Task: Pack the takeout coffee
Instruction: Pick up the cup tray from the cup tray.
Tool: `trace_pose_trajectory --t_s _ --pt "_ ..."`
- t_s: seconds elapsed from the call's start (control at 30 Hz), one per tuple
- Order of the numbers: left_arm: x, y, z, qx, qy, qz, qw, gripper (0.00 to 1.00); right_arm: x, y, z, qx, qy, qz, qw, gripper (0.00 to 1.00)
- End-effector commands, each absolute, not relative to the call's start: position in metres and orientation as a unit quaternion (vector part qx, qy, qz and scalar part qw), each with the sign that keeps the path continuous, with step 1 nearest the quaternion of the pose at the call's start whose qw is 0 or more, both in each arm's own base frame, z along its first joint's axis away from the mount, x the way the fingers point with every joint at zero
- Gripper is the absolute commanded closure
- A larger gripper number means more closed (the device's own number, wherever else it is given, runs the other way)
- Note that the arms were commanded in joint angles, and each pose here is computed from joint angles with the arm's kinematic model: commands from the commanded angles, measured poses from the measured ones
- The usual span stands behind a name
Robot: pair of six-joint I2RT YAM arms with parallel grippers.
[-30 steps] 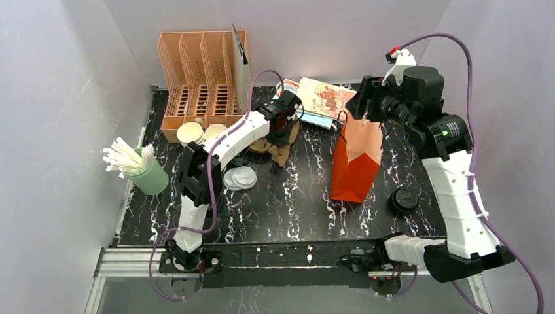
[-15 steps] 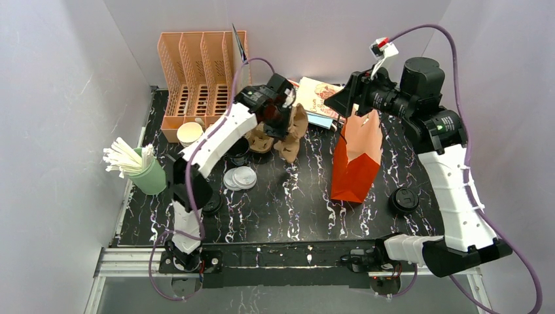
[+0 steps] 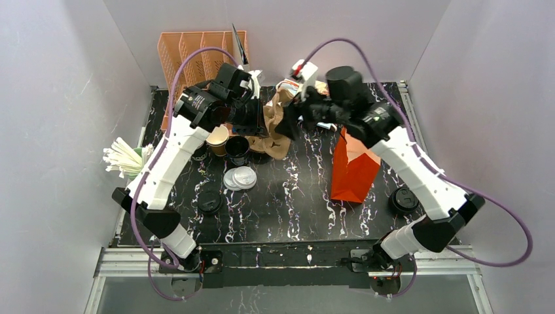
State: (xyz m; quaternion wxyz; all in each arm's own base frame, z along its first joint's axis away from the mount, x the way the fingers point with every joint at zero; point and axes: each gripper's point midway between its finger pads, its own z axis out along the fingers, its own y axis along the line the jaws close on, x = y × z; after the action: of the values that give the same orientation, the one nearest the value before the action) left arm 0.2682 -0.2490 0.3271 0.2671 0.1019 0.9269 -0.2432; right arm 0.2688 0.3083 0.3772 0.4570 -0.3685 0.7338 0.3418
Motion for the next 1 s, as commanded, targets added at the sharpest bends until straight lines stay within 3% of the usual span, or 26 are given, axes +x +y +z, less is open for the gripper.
trace_pose_trajectory --t_s 0.0,0.27,0.43,0.63,0.97 --pt "0.243 -0.249 0.342 0.113 0.916 -0.286 0.257 1.00 0.266 0.327 0.385 -0.422 0.705 0.282 0.496 0.11" --pt "0.240 -0.258 0.357 0.118 0.903 -0.319 0.264 1.00 0.271 0.324 0.376 -0.431 0.704 0.249 0.506 0.03" --pt "0.237 -0.254 0.358 0.119 0.906 -0.312 0.260 1.00 0.274 0.313 0.371 -0.435 0.706 0.220 0.513 0.02" --pt "0.228 -0.260 0.367 0.142 0.894 -0.339 0.256 1.00 0.261 0.312 0.359 -0.486 0.680 0.220 0.504 0.13" --pt "0.217 -0.269 0.386 0.169 0.871 -0.383 0.255 1.00 0.256 0.314 0.360 -0.506 0.667 0.226 0.498 0.17"
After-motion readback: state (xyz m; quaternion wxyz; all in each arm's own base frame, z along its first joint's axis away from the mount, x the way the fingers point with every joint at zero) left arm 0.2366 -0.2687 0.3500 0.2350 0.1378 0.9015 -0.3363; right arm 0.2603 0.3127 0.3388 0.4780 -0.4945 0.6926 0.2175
